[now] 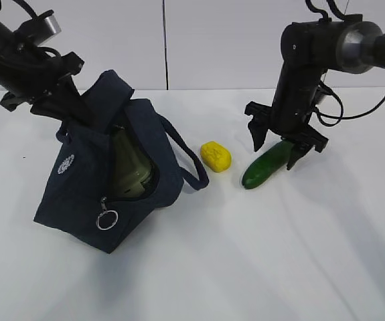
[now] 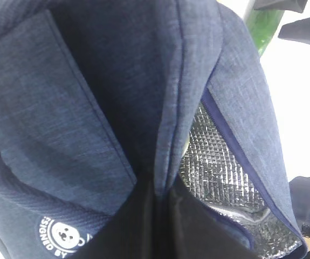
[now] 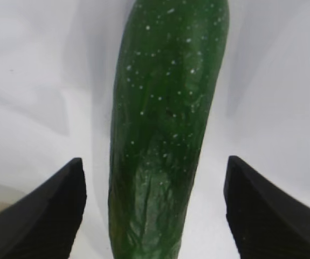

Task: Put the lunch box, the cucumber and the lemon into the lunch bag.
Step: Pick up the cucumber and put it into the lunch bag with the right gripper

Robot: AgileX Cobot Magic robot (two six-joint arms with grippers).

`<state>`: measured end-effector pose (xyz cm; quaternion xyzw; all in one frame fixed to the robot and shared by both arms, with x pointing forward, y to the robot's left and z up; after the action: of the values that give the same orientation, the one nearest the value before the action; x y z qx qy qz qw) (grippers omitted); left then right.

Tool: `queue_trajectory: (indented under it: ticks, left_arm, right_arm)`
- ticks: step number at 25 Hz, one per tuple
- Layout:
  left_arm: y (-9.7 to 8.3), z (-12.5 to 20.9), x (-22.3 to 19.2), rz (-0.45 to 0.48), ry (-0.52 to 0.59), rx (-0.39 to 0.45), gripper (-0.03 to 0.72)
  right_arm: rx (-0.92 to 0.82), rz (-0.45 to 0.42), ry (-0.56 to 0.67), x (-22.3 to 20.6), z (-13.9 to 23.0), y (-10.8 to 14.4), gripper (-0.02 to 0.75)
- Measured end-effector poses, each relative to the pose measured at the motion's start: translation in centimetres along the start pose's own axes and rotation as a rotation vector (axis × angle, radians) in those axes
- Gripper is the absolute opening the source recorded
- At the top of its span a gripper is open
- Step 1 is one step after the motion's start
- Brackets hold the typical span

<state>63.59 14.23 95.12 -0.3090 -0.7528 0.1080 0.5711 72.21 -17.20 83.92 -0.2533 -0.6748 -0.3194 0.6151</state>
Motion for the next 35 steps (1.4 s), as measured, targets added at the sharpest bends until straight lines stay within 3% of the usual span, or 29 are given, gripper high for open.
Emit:
queue_trajectory:
  ticks: [21,35]
  left_arm:
    - [-0.09,-0.04,0.00,0.005,-0.002,0.003,0.002]
    - [-0.11,-0.05,0.00,0.006,-0.003,0.002,0.002]
  right_arm:
    - [-0.001,0.005,0.011,-0.20,0.20,-0.09,0.578]
    - [-0.001,0.007,0.012,-0.20,0.21,-0.12,0.343]
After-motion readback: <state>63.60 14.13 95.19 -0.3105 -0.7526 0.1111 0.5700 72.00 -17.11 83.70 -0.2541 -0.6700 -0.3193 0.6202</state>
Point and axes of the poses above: a point on each arm's last joint axis where the gripper is mounted, x pointing back along that axis away from the gripper, y along the wrist's bending axis when the last joint is at zero, z = x × y, the point moved 9 cm from there along -x, pointing out along that axis toward the gripper, and after that the axes turned 7 degrees about -x, right-handed, at the moved point
